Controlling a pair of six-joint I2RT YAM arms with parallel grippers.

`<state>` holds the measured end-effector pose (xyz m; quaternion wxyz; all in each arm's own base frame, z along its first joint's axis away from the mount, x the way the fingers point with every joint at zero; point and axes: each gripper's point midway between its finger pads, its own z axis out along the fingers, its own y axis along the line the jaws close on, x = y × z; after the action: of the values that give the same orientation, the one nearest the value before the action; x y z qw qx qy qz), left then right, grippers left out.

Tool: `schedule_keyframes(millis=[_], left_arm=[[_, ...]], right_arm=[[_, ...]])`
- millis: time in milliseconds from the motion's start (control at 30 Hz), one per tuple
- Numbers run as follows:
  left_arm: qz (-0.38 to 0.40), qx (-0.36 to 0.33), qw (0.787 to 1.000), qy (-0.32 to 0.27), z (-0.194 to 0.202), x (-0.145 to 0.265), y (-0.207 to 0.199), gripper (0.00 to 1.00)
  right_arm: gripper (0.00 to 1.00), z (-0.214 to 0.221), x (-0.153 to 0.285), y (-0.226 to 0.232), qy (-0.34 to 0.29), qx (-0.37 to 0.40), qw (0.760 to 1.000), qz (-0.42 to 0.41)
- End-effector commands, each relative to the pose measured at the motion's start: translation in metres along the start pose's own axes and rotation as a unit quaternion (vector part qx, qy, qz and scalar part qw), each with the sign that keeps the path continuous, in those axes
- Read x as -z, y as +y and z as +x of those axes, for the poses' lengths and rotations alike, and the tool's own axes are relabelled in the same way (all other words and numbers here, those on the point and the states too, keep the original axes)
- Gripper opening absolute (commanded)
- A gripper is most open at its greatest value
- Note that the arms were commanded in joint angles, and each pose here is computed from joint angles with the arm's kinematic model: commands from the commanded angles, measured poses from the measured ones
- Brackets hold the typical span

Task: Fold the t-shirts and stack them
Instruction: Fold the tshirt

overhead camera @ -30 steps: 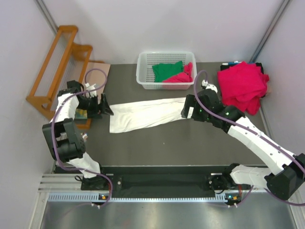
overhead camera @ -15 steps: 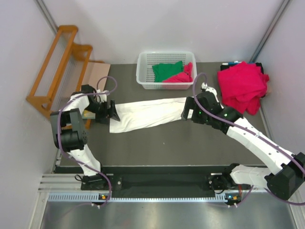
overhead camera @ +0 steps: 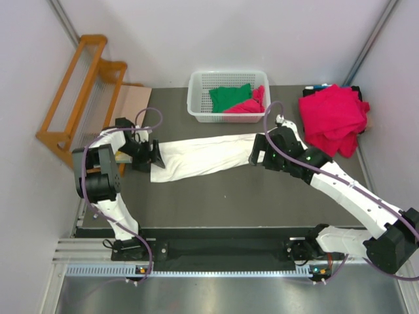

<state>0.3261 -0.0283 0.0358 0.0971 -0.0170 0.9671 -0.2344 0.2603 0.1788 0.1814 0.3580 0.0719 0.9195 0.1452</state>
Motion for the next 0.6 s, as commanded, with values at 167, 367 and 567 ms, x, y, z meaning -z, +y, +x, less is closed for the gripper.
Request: schedule_keyframes(millis=[167,367,567], left_arm=[[-0.019,-0.015,1.0,0.008,0.0,-0.023,0.002,0.63],[-0.009,-0.023,1.0,0.002,-0.012,-0.023,-0.014,0.3],[-0.009,-0.031,0.999,-0.001,-0.023,-0.007,-0.022,0.0]], right_arm=[[1.0,-0.006,0.001,0.003,-0.019,-0.007,1.0,-0.002],[1.0,-0.006,0.002,0.001,-0.021,-0.007,1.0,0.001],[1.0,-0.005,0.002,-0.001,-0.021,-0.007,1.0,0.004]])
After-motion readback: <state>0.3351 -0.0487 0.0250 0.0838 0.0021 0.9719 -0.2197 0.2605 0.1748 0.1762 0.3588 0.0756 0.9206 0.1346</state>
